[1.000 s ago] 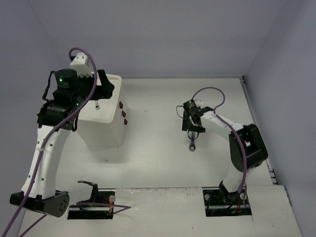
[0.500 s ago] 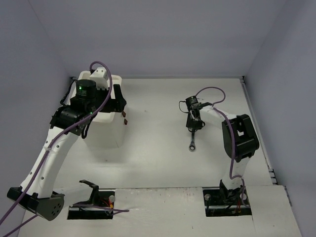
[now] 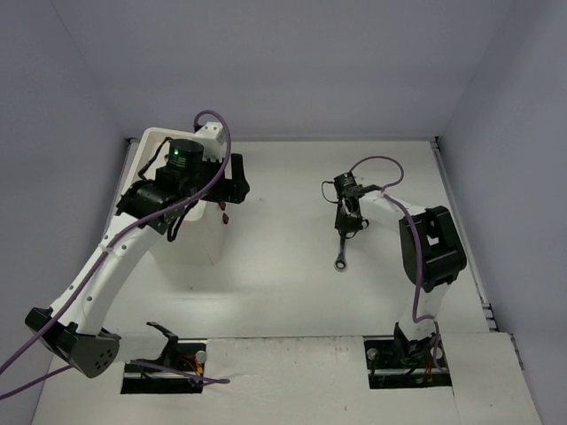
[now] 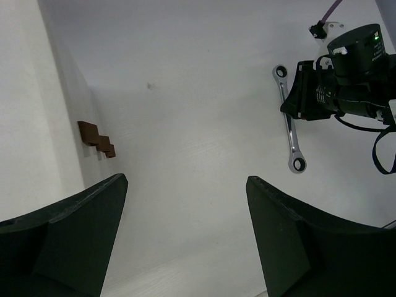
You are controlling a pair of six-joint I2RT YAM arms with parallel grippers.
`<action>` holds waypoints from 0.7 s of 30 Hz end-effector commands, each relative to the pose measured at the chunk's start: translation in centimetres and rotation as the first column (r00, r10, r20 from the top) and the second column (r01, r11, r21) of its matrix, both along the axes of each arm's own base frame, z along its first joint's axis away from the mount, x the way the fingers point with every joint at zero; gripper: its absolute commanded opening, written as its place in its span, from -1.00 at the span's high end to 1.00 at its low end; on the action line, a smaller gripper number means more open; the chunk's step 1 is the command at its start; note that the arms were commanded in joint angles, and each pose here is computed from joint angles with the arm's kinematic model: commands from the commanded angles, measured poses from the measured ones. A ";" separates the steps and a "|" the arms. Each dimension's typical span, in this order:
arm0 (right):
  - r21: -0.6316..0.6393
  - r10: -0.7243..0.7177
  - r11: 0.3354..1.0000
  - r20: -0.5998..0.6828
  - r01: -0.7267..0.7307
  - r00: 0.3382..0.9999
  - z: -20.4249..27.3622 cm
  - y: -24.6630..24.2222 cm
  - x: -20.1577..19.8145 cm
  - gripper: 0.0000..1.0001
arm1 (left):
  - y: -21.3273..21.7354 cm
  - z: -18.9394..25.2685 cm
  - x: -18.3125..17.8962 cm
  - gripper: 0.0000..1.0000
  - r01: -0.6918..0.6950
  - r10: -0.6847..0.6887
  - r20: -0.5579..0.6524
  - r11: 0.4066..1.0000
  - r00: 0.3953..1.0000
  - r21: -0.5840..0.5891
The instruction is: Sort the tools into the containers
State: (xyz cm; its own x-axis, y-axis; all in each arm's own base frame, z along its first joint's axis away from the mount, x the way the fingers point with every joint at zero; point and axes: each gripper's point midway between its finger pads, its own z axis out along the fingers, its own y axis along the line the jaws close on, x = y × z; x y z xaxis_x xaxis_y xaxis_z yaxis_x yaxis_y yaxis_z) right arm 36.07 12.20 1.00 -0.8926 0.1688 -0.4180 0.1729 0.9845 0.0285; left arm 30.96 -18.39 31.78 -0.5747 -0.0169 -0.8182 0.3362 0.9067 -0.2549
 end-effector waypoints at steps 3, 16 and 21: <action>0.173 0.168 0.964 0.202 -0.204 0.965 7.8 4.7 0.6 1.00 | -3.0 4.5 0.9 -0.51 0.040 -0.021 0.114 0.986 0.993 -0.164; 0.232 0.383 0.782 0.554 -0.579 0.739 21.1 14.1 -2.4 1.00 | -7.6 4.3 1.4 -0.51 0.096 -0.074 0.095 0.962 0.993 -0.257; 0.267 0.363 0.710 0.654 -0.652 0.663 25.7 16.4 -3.6 1.00 | -9.1 3.8 1.8 -0.51 0.095 -0.075 0.083 0.956 0.994 -0.276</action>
State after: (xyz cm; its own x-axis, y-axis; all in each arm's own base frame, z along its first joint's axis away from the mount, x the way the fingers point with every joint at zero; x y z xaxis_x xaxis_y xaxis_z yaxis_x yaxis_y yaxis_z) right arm 31.79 25.63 16.85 -0.7208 -0.0670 -0.6899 -0.3964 0.8563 0.3310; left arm 31.98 -25.70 32.03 -0.5942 -0.1121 -0.7964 0.3999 0.8180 -0.4135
